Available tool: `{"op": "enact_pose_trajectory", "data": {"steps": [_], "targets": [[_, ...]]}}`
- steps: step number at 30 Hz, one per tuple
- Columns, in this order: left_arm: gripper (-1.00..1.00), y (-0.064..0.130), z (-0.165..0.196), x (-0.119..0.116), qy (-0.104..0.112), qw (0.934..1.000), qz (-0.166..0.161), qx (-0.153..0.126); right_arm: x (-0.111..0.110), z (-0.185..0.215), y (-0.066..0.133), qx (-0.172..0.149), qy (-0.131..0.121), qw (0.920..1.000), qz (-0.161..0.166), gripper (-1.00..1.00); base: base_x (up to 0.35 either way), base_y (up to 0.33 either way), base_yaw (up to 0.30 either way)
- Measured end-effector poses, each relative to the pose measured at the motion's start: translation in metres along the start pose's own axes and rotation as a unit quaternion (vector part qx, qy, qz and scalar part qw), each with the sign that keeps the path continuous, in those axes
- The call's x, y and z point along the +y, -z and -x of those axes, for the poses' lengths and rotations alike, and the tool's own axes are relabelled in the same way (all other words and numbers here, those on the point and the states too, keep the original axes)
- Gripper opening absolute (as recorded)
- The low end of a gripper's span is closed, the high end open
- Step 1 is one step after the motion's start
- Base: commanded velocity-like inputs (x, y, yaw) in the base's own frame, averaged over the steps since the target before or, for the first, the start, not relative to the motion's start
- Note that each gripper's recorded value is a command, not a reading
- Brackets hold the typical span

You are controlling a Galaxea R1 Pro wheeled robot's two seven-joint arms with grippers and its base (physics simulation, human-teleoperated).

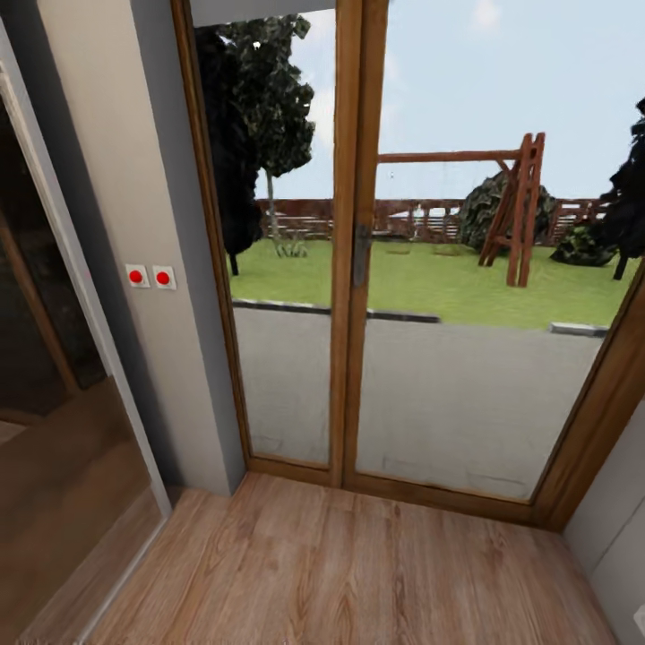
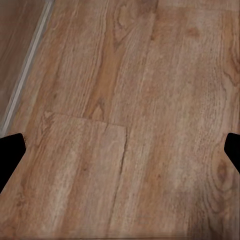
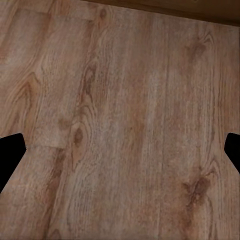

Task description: Pick up the two gym shoes and the two sandals from the corridor floor and place them onto the hallstand (shoe rack) in the corridor, making sure they are on the rack and not on the floor. Arrange them so the two gym shoes are next to each other and the two sandals are next to each other.

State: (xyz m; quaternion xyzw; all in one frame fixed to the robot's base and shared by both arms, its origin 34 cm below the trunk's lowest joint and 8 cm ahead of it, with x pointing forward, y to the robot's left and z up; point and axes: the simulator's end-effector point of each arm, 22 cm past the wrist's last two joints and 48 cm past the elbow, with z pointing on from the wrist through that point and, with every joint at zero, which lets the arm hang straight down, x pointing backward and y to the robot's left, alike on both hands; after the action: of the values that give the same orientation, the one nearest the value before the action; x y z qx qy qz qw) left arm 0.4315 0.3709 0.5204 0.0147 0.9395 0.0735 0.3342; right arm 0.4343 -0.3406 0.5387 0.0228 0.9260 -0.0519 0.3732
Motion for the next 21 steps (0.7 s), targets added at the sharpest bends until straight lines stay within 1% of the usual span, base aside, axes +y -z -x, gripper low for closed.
{"op": "enact_pose_trajectory", "data": {"steps": [14, 15, 21], "targets": [[1.0, 0.0, -0.007, -0.001, 0.0, 1.0, -0.001, 0.008, 0.001, -0.007, 0.0, 0.008, 0.001, 1.0, 0.0, 1.0, -0.001, 0.001, 0.184], [1.0, 0.0, -0.007, -0.006, 0.002, 1.0, -0.003, 0.008, 0.002, -0.008, 0.0, 0.009, 0.0, 1.0, 0.001, 1.0, 0.0, 0.0, 0.19], [1.0, 0.0, -0.011, -0.009, 0.002, 0.9999, -0.005, 0.013, 0.003, -0.01, 0.0, 0.012, 0.0, 0.9999, 0.001, 1.0, 0.0, 0.0, 0.191]]}}
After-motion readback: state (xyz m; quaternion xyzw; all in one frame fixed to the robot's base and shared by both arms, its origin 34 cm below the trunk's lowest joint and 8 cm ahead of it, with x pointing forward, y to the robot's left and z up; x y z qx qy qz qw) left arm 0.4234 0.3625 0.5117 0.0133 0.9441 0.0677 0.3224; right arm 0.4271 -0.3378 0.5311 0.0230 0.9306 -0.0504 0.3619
